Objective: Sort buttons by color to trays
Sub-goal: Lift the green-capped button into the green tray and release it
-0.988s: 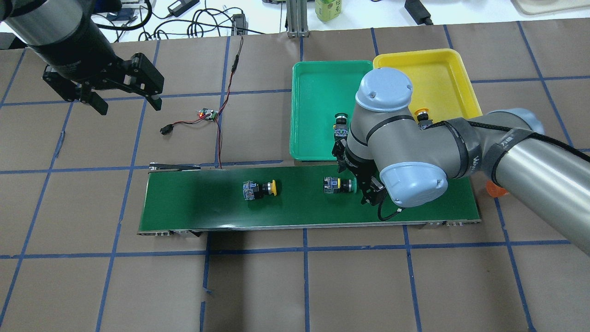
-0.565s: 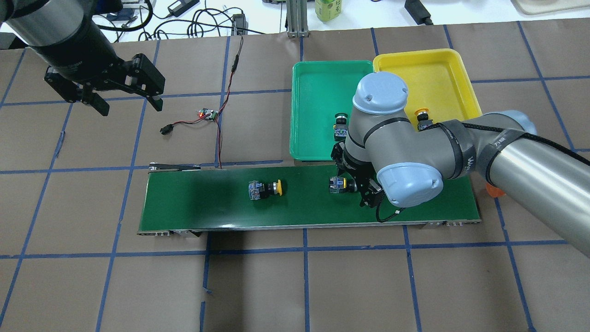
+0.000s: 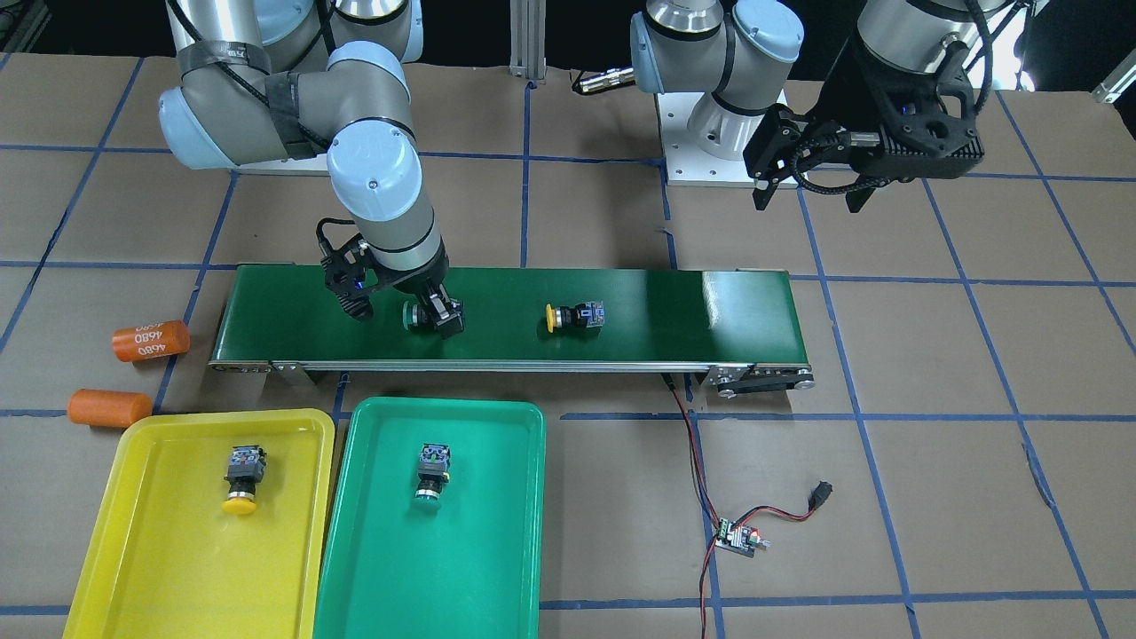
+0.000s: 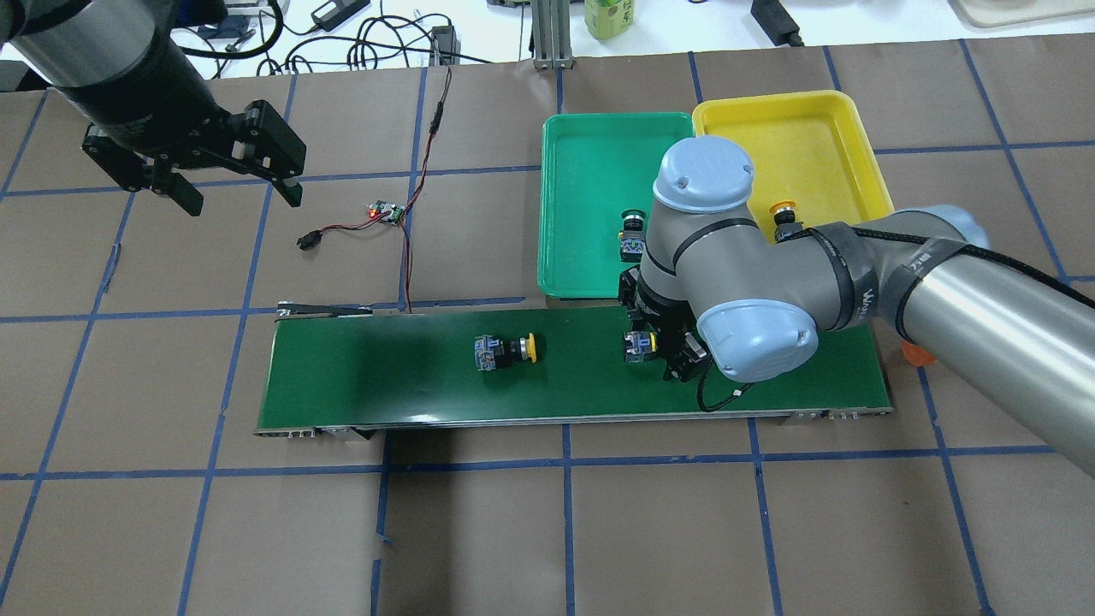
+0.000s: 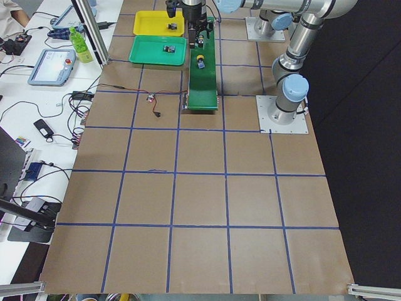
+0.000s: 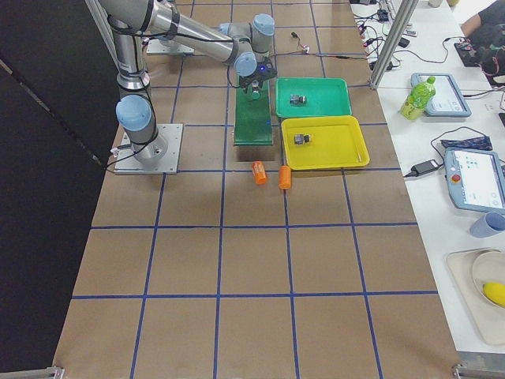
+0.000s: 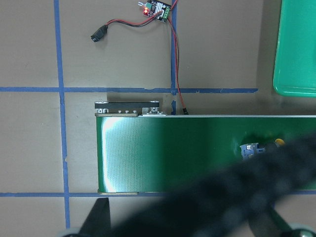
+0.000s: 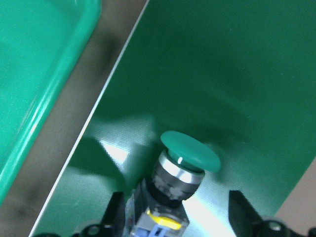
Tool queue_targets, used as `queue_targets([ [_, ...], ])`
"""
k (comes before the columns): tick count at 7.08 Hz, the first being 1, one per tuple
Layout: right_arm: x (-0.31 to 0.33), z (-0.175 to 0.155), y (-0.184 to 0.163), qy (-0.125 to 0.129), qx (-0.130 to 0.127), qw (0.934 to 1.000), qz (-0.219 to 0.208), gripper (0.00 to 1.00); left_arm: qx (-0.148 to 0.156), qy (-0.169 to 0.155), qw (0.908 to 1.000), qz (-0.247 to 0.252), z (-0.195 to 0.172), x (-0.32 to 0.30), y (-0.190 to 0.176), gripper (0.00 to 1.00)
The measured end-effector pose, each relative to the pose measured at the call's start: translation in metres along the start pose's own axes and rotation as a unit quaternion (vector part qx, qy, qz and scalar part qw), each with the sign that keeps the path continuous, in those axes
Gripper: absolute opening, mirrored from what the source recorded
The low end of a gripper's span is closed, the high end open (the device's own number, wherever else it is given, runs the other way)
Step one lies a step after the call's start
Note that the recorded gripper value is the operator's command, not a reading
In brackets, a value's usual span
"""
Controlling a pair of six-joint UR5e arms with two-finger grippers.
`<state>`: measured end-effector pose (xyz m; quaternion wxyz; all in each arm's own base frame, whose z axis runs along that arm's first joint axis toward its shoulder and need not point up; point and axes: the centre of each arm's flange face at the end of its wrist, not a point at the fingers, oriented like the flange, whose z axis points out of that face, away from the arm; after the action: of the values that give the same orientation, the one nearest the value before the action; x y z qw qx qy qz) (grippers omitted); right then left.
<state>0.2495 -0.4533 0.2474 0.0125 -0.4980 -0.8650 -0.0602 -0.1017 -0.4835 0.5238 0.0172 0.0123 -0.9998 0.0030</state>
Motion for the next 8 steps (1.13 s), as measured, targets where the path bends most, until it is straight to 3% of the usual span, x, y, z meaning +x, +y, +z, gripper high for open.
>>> queue_targets([
  [2,-0.001,-0.007,-0.004,-0.007,0.003,0.9999,-0.010,0.00,0.000,0.000,1.0000,0.000,0.000,0.000,0.000,1.00],
  [4,-0.012,-0.029,-0.011,-0.032,0.022,0.9983,-0.043,0.00,0.000,0.000,1.0000,0.000,0.000,0.000,0.000,1.00],
  [6,-0.032,-0.054,-0.041,-0.056,0.056,0.9869,-0.140,0.00,0.001,-0.003,1.0000,-0.001,-0.001,-0.001,0.000,1.00],
  [8,-0.049,-0.050,-0.099,-0.070,0.077,0.9717,-0.212,0.00,0.001,-0.002,1.0000,-0.001,-0.002,0.000,0.000,1.00],
])
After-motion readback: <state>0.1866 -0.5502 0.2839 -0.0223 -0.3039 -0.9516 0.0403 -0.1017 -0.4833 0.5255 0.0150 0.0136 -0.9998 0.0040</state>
